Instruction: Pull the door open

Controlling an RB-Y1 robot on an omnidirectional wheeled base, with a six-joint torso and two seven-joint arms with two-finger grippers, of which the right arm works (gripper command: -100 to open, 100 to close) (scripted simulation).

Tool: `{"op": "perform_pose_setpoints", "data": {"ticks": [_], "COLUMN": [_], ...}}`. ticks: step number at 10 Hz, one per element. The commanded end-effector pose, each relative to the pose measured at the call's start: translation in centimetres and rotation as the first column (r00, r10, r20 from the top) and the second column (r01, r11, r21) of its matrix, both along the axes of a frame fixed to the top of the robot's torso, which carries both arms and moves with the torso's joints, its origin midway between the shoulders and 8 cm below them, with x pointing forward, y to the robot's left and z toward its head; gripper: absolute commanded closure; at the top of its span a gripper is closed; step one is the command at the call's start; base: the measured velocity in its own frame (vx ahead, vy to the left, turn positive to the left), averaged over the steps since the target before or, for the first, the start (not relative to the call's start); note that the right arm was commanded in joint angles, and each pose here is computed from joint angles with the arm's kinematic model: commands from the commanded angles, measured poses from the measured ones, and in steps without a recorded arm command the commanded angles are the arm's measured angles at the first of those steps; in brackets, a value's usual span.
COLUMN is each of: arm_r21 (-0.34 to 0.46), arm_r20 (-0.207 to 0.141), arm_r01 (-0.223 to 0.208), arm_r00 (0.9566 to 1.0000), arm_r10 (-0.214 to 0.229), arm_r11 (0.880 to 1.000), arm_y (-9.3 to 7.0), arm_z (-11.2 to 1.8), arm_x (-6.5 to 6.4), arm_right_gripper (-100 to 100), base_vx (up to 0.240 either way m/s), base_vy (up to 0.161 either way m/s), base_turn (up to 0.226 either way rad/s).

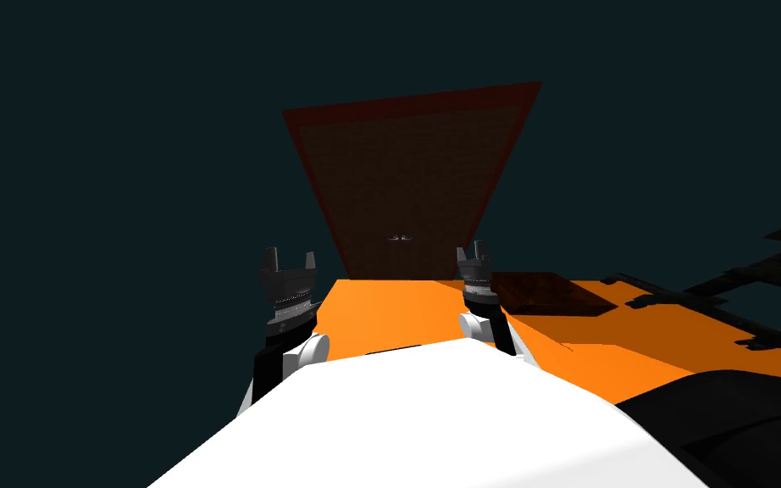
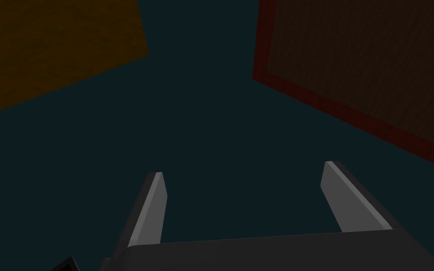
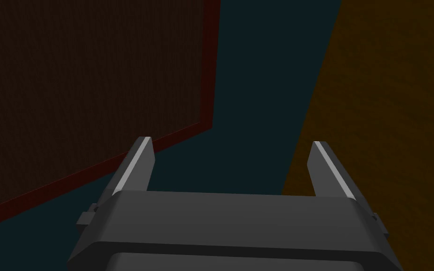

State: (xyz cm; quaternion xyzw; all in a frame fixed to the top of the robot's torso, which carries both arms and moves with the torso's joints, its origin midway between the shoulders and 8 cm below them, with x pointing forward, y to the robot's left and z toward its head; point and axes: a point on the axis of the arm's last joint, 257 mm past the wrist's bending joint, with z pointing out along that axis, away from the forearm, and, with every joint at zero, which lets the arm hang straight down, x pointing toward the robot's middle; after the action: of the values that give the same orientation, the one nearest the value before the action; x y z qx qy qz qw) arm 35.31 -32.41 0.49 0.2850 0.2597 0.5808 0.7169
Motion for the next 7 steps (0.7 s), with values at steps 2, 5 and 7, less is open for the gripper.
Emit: {"op": "perform_pose_setpoints", "data": {"ticks": [2,5,7], "arm_r21": [0.002,0.005,0.006], "arm_r20": [-0.036,-0.077,-0.092], "arm_r01": [0.003,0.007,0.008], "arm_r00": [0.9994,0.9970,0.9958], "arm_r10": [-0.003,-0.006,-0.008], "arm_r11": [1.000,1.000,1.000], "arm_y": [-0.7,-1.5,-1.8], "arm_z": [-1.9,-4.1,-4.9], "arm_x": [0.7,1.6,1.8], "arm_right_gripper": [-100,-100,-100], "base_vx": [0.094,0.099,0.067], "base_vy": [0.013,0.018,0.012], "base_turn": [0.035,0.030,0.019]}}
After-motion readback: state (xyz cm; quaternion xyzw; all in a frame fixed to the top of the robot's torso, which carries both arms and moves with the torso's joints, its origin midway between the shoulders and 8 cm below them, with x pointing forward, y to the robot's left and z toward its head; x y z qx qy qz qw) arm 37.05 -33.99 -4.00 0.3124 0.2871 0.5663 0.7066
